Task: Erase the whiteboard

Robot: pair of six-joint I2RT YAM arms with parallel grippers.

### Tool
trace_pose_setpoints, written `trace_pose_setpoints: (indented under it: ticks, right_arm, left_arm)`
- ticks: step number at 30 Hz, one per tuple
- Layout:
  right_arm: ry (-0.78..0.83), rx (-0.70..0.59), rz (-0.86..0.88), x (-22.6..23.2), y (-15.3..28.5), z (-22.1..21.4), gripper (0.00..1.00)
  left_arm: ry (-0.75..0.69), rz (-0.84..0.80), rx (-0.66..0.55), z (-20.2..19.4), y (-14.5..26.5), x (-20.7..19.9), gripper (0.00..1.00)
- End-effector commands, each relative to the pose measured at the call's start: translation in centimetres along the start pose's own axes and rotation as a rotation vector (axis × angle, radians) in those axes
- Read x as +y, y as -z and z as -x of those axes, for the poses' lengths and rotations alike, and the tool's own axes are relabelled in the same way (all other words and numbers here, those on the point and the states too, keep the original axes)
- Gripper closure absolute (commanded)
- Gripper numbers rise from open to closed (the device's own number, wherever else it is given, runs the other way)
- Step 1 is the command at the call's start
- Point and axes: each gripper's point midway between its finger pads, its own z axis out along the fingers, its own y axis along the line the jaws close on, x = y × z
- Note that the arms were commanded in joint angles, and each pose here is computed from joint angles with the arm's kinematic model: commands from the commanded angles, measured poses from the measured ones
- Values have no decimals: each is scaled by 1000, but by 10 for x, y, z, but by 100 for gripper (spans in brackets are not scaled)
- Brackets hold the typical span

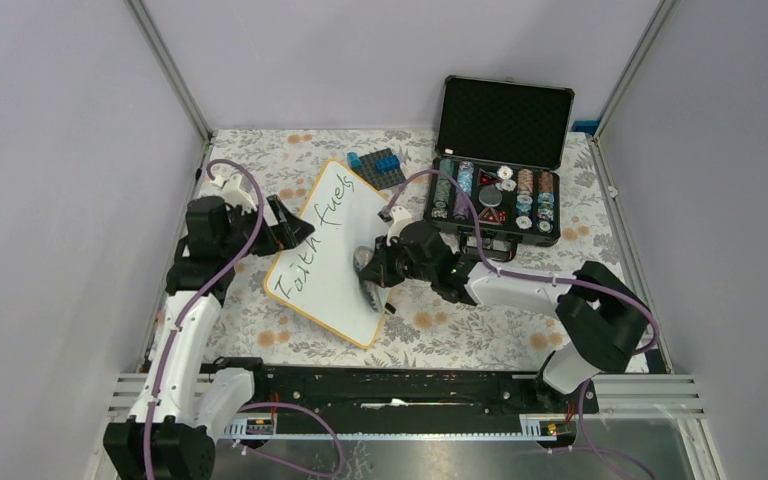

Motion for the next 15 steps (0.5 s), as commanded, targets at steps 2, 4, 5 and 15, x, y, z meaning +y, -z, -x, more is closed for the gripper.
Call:
trace_pose_setpoints:
  ticks: [2,4,5,15]
  right_arm:
    - [17,-59,42,14,15,20,100]
    - [18,-57,46,16,16,20,100]
    - [20,-55,48,16,16,18,100]
    - [53,-34,41,22,14,18,100]
  left_arm:
    - [97,-102,5,-10,4,-7,21]
    - [110,-119,-13,-9,6,-5,37]
    - [110,-120,-37,-7,8,-4,43]
    - [87,-149,-93,-4,7,-2,60]
